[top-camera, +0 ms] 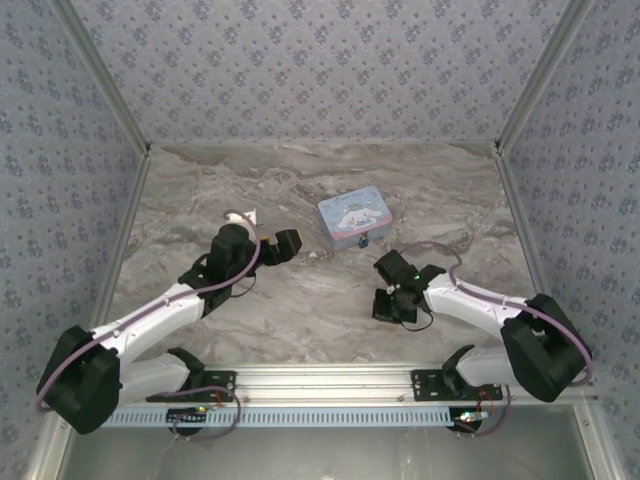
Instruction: Unlock a padlock with a key
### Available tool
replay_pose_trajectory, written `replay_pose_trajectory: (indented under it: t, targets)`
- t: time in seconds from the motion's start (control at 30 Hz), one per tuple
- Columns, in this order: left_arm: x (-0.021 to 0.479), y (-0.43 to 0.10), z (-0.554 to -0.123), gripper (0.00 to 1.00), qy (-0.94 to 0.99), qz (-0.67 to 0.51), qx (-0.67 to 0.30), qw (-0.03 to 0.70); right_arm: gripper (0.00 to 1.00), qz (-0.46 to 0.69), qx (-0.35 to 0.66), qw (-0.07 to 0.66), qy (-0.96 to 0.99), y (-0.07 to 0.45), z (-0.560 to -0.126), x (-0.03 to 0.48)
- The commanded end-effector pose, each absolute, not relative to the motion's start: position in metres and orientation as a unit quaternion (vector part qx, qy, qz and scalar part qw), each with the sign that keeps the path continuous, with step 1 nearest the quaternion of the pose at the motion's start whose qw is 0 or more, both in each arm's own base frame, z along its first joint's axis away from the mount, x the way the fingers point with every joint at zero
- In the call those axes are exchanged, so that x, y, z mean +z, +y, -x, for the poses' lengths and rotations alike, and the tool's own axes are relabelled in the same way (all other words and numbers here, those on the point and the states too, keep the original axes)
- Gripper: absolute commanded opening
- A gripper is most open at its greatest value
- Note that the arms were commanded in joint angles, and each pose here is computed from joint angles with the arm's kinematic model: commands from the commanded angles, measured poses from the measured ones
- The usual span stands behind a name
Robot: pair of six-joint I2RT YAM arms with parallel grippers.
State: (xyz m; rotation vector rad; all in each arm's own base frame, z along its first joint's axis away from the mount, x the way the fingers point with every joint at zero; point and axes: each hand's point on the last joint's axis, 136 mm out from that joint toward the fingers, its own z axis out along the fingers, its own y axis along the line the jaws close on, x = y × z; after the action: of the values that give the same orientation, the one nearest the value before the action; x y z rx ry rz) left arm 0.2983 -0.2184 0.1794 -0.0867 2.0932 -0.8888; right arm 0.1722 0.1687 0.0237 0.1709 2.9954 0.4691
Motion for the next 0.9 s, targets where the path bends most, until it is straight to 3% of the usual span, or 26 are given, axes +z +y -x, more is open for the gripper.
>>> replay_pose_trajectory:
  t: [0.0,0.27,0.57,0.87]
  targets:
    - [0.195,-0.218,-0.297,0.99,0.824,0.033,-0.363,0.433,0.0,-0.071,0.218,0.109,0.967,0.186,-0.192,0.047]
    - [0.223,-0.24,-0.291,0.93,0.805,0.003,-0.424,0.414,0.0,-0.096,0.337,0.242,0.905,0.209,-0.234,0.11]
    - [0.254,-0.28,-0.284,0.72,0.774,-0.025,-0.519,0.363,0.0,-0.121,0.427,0.369,0.816,0.224,-0.278,0.18]
    - [0.259,-0.319,-0.277,0.59,0.767,-0.066,-0.546,0.33,0.0,-0.097,0.448,0.386,0.801,0.238,-0.284,0.204]
